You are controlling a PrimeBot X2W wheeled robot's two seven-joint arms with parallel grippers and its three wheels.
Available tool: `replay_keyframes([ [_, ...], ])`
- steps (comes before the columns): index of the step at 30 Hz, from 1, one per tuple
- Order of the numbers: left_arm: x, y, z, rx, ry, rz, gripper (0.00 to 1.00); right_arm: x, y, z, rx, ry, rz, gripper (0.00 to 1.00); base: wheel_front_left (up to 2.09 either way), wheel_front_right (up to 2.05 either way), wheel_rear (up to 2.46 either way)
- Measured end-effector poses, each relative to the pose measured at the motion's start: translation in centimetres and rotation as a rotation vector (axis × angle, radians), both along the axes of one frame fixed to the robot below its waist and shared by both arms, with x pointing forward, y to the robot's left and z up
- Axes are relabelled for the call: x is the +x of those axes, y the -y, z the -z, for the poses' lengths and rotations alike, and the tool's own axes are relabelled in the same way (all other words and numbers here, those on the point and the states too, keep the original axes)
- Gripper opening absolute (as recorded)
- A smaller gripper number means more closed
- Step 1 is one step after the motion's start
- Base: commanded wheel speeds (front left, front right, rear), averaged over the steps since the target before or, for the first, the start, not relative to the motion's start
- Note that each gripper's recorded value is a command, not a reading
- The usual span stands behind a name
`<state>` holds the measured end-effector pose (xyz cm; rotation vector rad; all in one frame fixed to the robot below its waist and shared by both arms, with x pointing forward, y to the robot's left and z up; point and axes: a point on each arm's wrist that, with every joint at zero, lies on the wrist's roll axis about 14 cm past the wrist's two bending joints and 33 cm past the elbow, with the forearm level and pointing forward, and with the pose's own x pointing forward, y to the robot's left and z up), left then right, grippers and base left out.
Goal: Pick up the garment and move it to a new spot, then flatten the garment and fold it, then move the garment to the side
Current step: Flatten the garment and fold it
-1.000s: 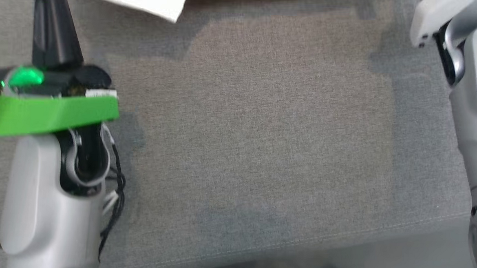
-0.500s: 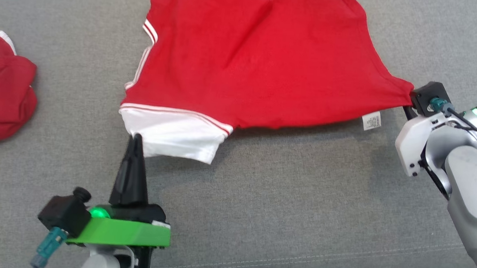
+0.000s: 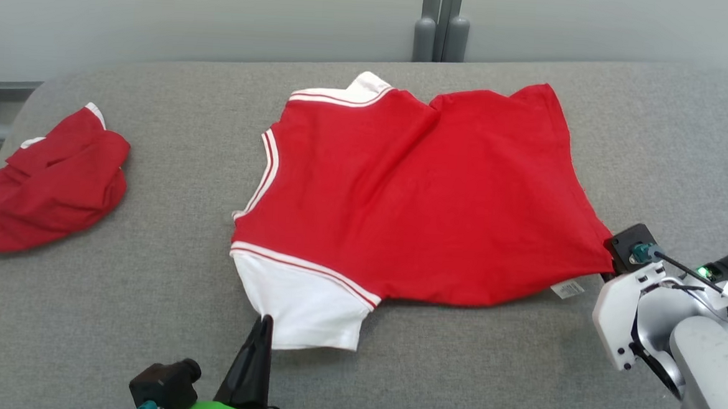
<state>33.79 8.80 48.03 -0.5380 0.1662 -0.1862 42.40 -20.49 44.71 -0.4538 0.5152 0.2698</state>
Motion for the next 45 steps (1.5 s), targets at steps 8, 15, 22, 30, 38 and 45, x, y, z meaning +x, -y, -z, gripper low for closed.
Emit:
replay_keyframes([
  [8, -2.7, -0.3, 0.7, -0.047, -0.113, -0.018, 0.0, -2.3, -0.1, 0.7, -0.018, -0.053, -0.008, 0.0, 0.0, 0.0, 0.0],
  [15, -1.2, -0.1, -1.1, -0.081, -0.091, -0.014, 0.0, -2.4, 0.0, 0.5, 0.017, -0.056, 0.022, 0.0, 0.0, 0.0, 0.0],
  [22, 4.9, 0.3, -3.2, -0.017, -0.003, 0.014, 0.0, -0.8, -0.2, -0.2, 0.043, -0.031, 0.036, 0.0, 0.0, 0.0, 0.0],
  [30, 10.6, 1.0, -2.7, 0.031, 0.012, 0.026, 0.0, 1.9, 0.0, -0.1, 0.092, -0.031, 0.085, 0.0, 0.0, 0.0, 0.0],
  [38, 14.5, 1.5, -2.2, 0.058, 0.042, 0.021, 0.0, 3.1, 0.1, 1.8, 0.163, -0.079, 0.144, 0.0, 0.0, 0.0, 0.0],
  [45, 16.0, 1.9, -1.5, 0.065, 0.046, 0.02, 0.0, 4.4, -0.8, 1.7, 0.265, -0.058, 0.189, 0.0, 0.0, 0.0, 0.0],
])
